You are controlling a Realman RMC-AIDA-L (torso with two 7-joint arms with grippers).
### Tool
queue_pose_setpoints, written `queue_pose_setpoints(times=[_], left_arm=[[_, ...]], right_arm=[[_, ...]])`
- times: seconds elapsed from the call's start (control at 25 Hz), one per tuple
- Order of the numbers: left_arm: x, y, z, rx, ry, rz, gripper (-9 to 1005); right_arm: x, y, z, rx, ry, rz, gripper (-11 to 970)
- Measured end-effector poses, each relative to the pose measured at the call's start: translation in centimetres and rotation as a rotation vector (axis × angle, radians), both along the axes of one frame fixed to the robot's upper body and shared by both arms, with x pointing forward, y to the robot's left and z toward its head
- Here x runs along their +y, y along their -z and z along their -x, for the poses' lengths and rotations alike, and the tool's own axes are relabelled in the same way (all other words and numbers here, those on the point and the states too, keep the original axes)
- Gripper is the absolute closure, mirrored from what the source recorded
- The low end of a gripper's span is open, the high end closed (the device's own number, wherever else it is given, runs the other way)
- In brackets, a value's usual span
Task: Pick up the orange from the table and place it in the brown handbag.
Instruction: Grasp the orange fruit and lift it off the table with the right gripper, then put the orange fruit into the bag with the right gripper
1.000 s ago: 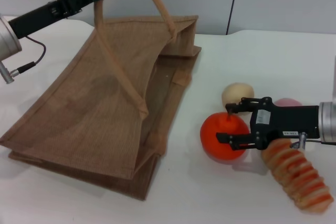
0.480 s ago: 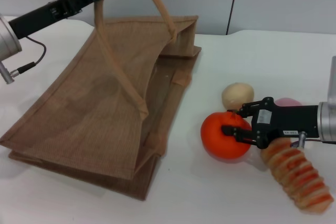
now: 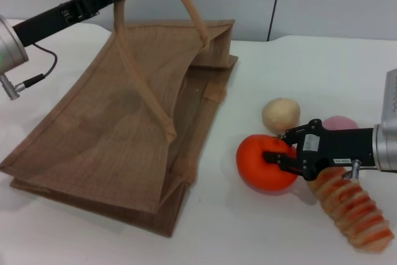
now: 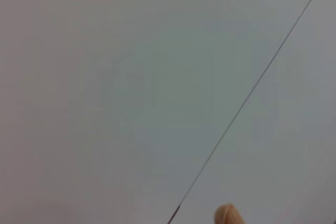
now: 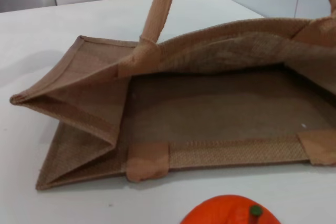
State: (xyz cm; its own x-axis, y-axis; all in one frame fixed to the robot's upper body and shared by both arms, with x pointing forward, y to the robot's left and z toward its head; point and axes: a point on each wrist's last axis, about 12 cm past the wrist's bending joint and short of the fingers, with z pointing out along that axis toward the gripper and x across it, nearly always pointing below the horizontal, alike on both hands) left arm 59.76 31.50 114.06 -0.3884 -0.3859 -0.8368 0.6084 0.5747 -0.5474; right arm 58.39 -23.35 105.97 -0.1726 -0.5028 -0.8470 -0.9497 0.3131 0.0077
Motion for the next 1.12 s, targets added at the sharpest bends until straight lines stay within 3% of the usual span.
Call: queue_pose_setpoints(times=[0.68, 1.12], left_arm=[[-0.5, -1.0, 0.9, -0.057, 0.089, 0.078, 879], [-1.1, -2.2, 1.5, -0.116, 0.170, 0.135, 879]], right_arm=[[1.5, -2.7, 0.2, -0.178, -0.074, -0.248, 764], [6.4, -3.1, -1.6, -0.259, -0.090, -0.249, 844]])
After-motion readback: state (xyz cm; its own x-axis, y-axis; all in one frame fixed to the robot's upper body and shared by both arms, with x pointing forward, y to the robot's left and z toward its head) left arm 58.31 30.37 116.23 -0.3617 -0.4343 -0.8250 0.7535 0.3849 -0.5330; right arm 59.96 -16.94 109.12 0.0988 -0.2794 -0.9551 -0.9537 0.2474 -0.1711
